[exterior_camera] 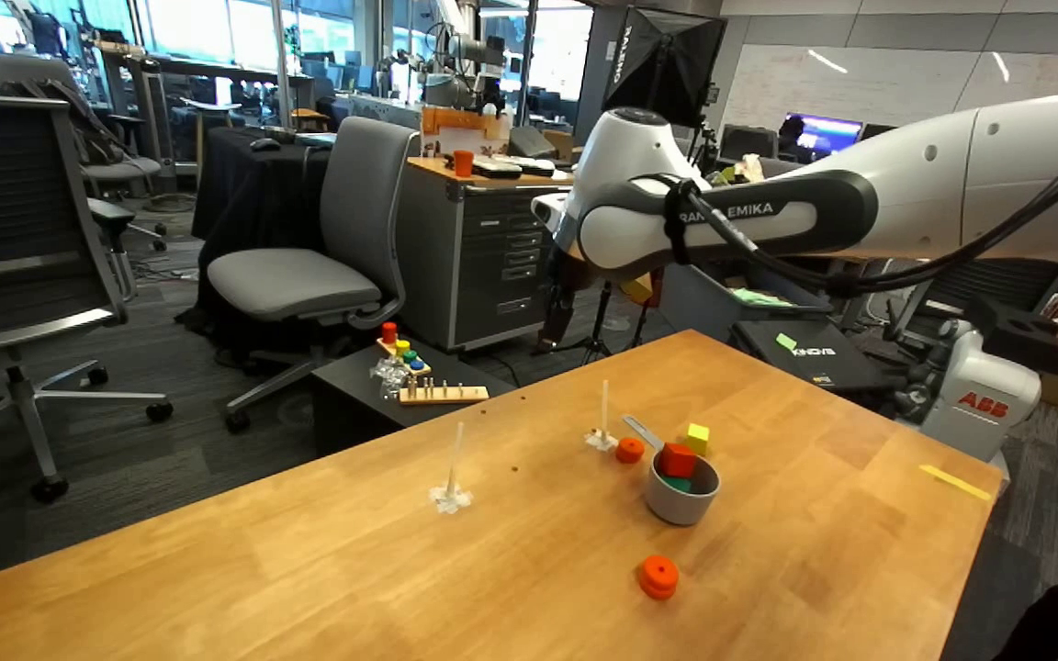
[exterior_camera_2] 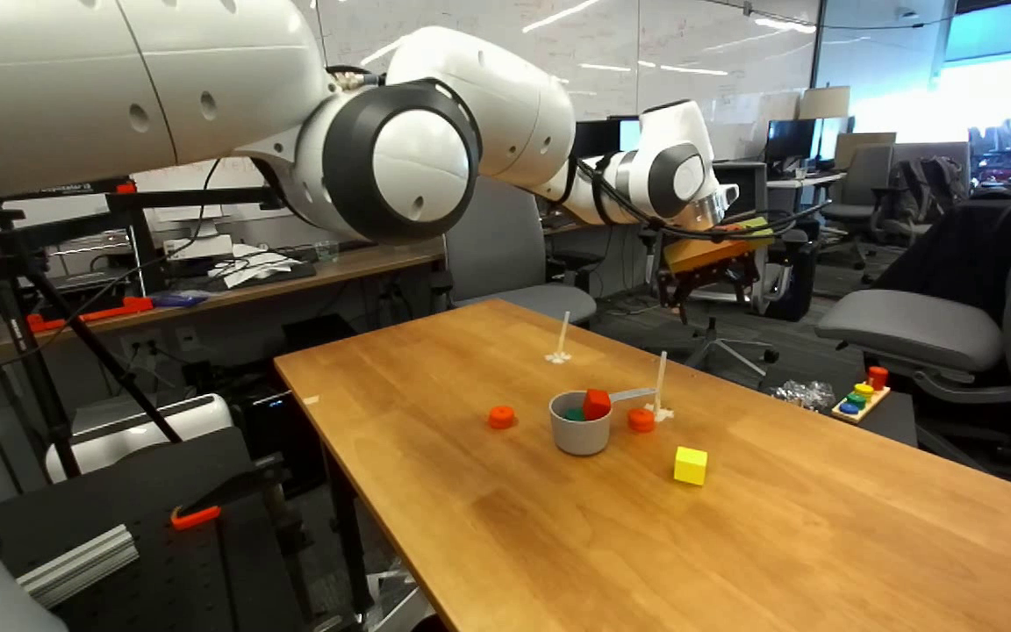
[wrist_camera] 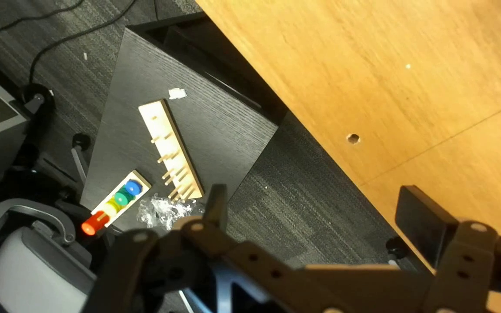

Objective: Put the green, orange and yellow b=objects and put them in the pot

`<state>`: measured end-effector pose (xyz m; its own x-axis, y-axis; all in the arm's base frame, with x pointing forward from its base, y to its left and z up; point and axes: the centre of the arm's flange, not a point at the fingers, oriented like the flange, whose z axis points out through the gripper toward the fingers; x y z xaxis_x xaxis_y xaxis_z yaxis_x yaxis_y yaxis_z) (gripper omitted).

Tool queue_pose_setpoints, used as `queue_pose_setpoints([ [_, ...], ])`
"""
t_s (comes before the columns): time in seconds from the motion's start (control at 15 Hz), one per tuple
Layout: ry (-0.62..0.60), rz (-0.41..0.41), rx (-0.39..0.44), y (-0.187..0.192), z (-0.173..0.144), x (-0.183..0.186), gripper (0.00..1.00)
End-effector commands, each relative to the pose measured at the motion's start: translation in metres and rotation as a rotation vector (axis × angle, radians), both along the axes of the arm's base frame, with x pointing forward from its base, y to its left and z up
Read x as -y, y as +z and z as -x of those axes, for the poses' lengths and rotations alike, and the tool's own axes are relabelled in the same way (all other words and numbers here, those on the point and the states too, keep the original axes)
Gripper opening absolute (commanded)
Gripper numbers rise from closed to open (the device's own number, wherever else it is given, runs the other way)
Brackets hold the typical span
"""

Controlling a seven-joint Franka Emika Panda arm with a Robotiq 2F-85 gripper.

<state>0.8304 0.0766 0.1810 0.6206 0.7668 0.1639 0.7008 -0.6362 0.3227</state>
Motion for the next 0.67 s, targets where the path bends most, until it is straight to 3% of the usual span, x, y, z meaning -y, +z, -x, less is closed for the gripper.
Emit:
queue_pose_setpoints([
  [0.0, 0.002, 0.002, 0.006, -0.004, 0.0, 0.0, 1.0],
  [0.33, 0.004, 0.002, 0.014, -0.009, 0.0, 0.0, 1.0],
  [0.6, 0.015, 0.003, 0.01, -0.011, 0.028, -0.005, 1.0],
])
